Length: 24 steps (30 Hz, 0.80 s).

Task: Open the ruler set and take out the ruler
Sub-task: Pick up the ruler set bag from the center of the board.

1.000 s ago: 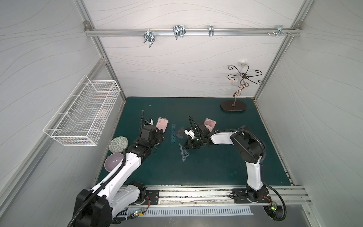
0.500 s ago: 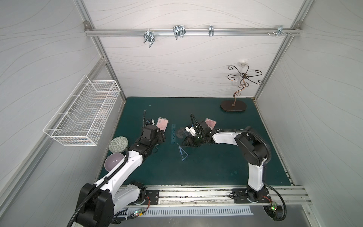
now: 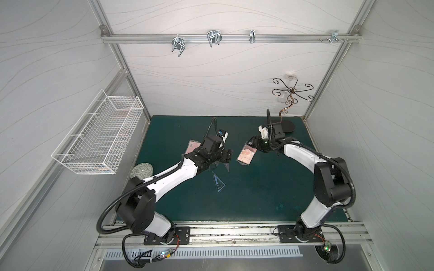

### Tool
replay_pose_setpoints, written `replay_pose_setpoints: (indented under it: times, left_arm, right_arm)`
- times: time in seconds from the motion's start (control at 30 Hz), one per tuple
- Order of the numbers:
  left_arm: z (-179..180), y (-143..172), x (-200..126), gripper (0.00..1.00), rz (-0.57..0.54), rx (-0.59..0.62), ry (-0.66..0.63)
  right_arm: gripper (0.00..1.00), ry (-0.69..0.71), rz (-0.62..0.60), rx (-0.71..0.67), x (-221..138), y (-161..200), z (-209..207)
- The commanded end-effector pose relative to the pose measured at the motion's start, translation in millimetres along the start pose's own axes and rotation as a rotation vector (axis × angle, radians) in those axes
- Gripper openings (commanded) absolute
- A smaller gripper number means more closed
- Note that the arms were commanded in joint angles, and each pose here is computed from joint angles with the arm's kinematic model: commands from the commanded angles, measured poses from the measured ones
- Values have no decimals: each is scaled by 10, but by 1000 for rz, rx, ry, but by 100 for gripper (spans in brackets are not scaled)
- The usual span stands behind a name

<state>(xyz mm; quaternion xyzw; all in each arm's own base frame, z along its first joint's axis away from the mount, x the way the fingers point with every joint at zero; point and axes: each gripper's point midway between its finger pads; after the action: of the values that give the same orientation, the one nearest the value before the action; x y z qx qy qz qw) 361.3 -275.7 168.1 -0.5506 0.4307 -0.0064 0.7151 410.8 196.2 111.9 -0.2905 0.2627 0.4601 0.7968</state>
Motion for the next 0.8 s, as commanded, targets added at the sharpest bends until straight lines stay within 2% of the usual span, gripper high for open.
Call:
replay_pose_setpoints:
  times: [0.0, 0.23, 0.43, 0.53, 0.67, 0.77]
  left_arm:
    - [-188, -94, 269, 85, -27, 75, 103]
    - [-301, 90, 943, 85, 165, 69, 175]
    - [-387, 220, 1194, 84, 183, 44, 218]
    - [-409, 296, 1304, 80, 208, 46, 231]
    - [-461, 374, 1417, 75, 238, 47, 263]
    - [-502, 399, 1458, 72, 243, 46, 282]
  right_arm:
    - [60, 11, 83, 182, 126, 118, -519]
    - [60, -137, 105, 214, 315, 136, -443]
    - [58, -174, 118, 254, 544, 175, -483]
    - [56, -189, 119, 274, 647, 199, -488]
    - [48, -227, 106, 301, 724, 157, -463]
    - [32, -222, 85, 317, 759, 124, -493]
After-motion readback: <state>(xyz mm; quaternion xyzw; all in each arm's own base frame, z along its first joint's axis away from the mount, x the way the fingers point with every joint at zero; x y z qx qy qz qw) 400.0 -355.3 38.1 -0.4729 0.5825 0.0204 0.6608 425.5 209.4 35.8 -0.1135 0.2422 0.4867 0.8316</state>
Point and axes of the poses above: each gripper's point midway between its finger pads, its own x axis out along the fingers, its own z axis along the line the jaws close on, y = z × x, and after that the axes turned 13 degrees about x, right-handed
